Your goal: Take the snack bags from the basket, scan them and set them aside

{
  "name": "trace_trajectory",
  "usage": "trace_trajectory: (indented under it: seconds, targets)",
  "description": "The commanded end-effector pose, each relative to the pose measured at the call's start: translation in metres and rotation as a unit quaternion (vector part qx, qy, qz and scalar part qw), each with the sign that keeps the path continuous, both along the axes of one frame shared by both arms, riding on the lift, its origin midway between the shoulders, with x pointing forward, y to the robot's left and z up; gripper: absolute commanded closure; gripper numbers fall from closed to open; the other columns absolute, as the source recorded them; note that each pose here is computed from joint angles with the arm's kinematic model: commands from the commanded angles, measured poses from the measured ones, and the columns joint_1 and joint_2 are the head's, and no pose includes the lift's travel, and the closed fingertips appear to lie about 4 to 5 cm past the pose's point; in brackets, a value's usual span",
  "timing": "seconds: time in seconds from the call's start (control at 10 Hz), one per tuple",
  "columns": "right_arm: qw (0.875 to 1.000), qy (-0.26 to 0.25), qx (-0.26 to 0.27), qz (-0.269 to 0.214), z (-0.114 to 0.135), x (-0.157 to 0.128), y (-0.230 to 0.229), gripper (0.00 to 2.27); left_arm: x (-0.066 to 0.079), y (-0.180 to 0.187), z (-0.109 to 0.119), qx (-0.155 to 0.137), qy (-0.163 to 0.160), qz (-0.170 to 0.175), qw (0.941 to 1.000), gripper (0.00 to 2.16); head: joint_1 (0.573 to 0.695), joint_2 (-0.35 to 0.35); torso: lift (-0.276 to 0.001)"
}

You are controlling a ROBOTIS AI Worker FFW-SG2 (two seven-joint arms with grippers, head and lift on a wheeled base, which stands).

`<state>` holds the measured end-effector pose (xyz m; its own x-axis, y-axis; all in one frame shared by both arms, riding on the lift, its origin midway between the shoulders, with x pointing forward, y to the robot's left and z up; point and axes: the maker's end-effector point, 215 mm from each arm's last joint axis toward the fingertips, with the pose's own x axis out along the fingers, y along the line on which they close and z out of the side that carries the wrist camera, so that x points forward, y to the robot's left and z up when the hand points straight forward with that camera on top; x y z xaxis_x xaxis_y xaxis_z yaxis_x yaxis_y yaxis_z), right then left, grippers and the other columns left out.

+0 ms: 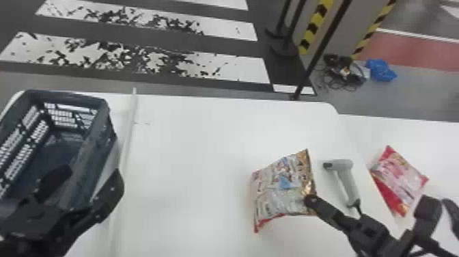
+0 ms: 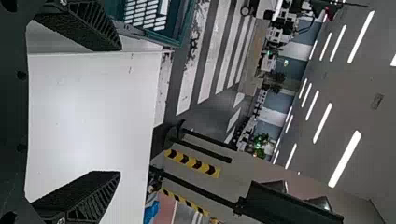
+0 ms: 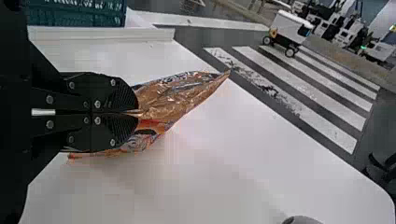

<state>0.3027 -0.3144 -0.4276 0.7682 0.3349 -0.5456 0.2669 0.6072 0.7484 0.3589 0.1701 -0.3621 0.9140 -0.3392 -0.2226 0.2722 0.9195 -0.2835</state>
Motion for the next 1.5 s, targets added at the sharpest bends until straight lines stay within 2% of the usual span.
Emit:
trace_trajectory:
  seconds: [0.0, 0.1, 0.2, 0.4, 0.6, 0.7, 0.9, 1.0, 1.1, 1.2, 1.3, 1.4]
  targets:
    - [0.999, 0.019, -0.036, 0.000, -0.010, 0.002, -0.016, 1.93, -0.002, -0.004, 0.001, 0.001, 0.002, -0.004, 1.0000, 0.04, 0.695, -0.242, -0.075]
    - [0.998, 0.024, -0.064, -0.005, -0.015, 0.005, -0.029, 0.96, -0.003, -0.006, 0.000, 0.002, 0.005, -0.006, 1.0000, 0.04, 0.695, -0.267, -0.075]
    - [0.996, 0.009, -0.093, -0.005, -0.012, 0.018, -0.045, 0.08, -0.003, -0.008, -0.001, 0.001, 0.006, -0.008, 1.0000, 0.04, 0.695, -0.287, -0.075]
    - [0.987, -0.085, -0.134, -0.017, 0.008, 0.060, -0.085, 0.00, -0.003, -0.013, -0.004, 0.002, 0.013, -0.015, 0.9998, 0.04, 0.695, -0.314, -0.075]
    - [0.968, -0.168, -0.186, -0.008, 0.030, 0.080, -0.105, 0.00, -0.004, -0.013, -0.005, 0.004, 0.014, -0.017, 0.9997, 0.04, 0.695, -0.350, -0.075]
    - [0.955, -0.203, -0.219, -0.001, 0.041, 0.083, -0.104, 0.01, -0.004, -0.012, -0.006, 0.005, 0.015, -0.017, 0.9997, 0.04, 0.695, -0.350, -0.075]
    - [0.946, -0.257, -0.190, 0.049, 0.054, 0.081, -0.065, 0.14, -0.004, -0.016, -0.006, 0.005, 0.014, -0.017, 0.9997, 0.04, 0.695, -0.350, -0.075]
    - [0.948, -0.256, -0.172, 0.079, 0.045, 0.079, -0.036, 0.44, -0.004, -0.018, -0.005, 0.005, 0.014, -0.019, 0.9997, 0.04, 0.695, -0.345, -0.075]
    - [0.950, -0.254, -0.148, 0.105, 0.034, 0.077, -0.006, 0.99, -0.004, -0.019, -0.006, 0.004, 0.015, -0.019, 0.9997, 0.04, 0.695, -0.333, -0.075]
    - [0.950, -0.245, -0.141, 0.131, 0.017, 0.082, 0.023, 1.74, -0.005, -0.022, -0.006, 0.004, 0.015, -0.022, 0.9996, 0.04, 0.695, -0.299, -0.075]
    - [0.947, -0.248, -0.137, 0.152, 0.005, 0.093, 0.041, 2.08, -0.007, -0.023, -0.008, 0.007, 0.016, -0.025, 0.9995, 0.04, 0.695, -0.253, -0.075]
    - [0.947, -0.246, -0.126, 0.165, -0.009, 0.104, 0.050, 2.15, -0.009, -0.021, -0.008, 0.008, 0.018, -0.024, 0.9995, 0.04, 0.695, -0.213, -0.075]
